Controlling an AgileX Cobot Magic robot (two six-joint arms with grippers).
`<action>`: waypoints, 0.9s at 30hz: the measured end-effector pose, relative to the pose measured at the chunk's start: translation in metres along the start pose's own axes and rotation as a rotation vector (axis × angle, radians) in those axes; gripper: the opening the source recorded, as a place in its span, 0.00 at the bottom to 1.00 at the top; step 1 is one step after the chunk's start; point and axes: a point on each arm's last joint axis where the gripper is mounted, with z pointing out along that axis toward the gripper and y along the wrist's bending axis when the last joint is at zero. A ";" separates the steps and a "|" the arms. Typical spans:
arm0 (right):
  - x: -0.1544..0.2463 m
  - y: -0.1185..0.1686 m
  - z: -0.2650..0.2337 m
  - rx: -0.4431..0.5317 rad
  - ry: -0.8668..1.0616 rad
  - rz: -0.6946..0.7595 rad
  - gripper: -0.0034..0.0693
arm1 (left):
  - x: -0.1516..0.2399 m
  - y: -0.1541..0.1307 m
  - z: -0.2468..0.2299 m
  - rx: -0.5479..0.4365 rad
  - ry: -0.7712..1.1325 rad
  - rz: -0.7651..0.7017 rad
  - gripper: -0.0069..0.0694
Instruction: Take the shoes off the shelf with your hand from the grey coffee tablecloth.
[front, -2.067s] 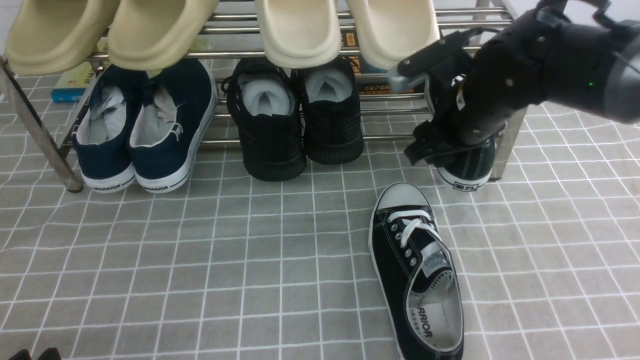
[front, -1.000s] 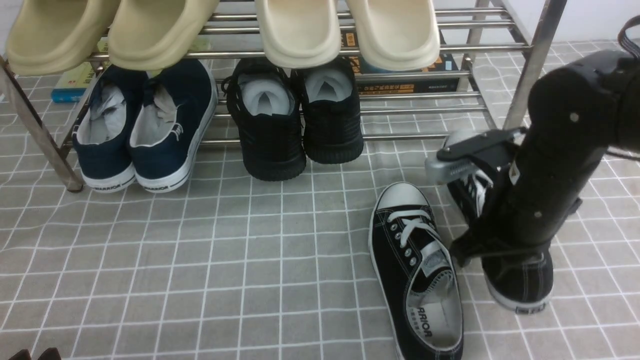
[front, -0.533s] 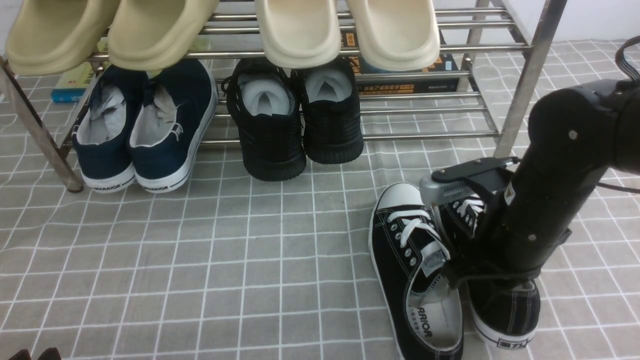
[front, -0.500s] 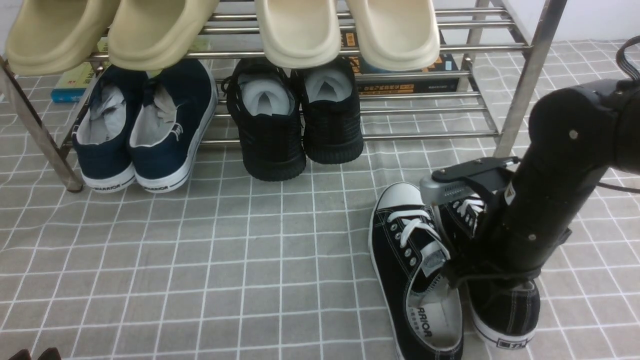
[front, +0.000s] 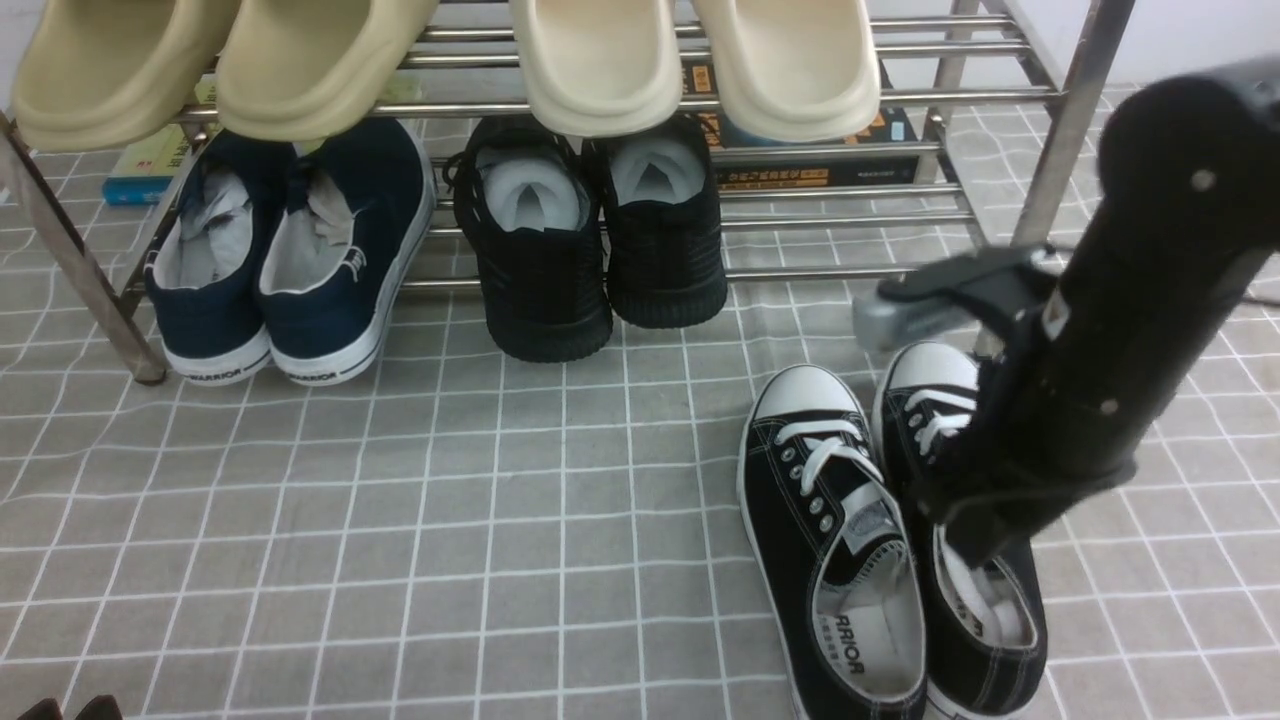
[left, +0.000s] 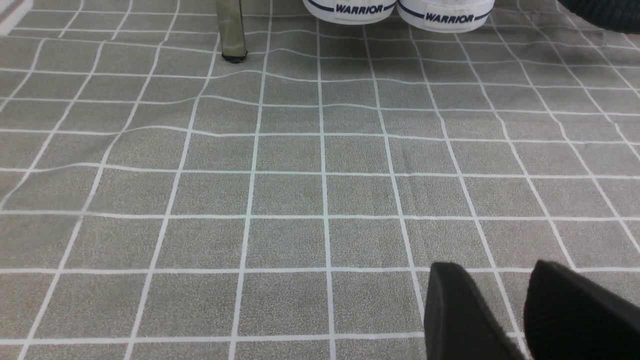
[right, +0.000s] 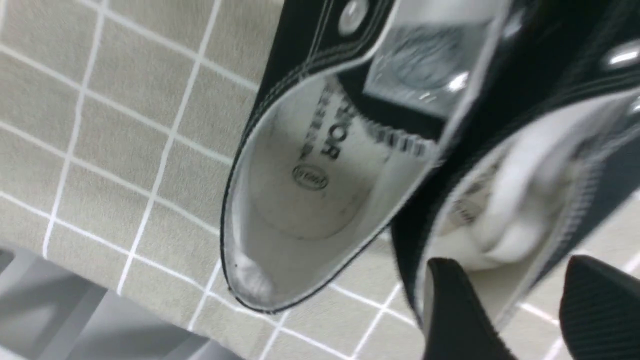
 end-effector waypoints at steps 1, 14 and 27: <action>0.002 0.000 -0.009 0.007 -0.030 -0.007 0.42 | 0.000 0.000 0.000 0.000 0.000 0.000 0.40; 0.093 -0.002 -0.132 0.130 -0.497 -0.044 0.03 | 0.000 0.000 0.000 0.000 0.000 0.000 0.40; 0.239 -0.013 -0.116 0.100 -1.149 -0.060 0.03 | 0.000 0.000 0.000 0.000 0.000 0.000 0.40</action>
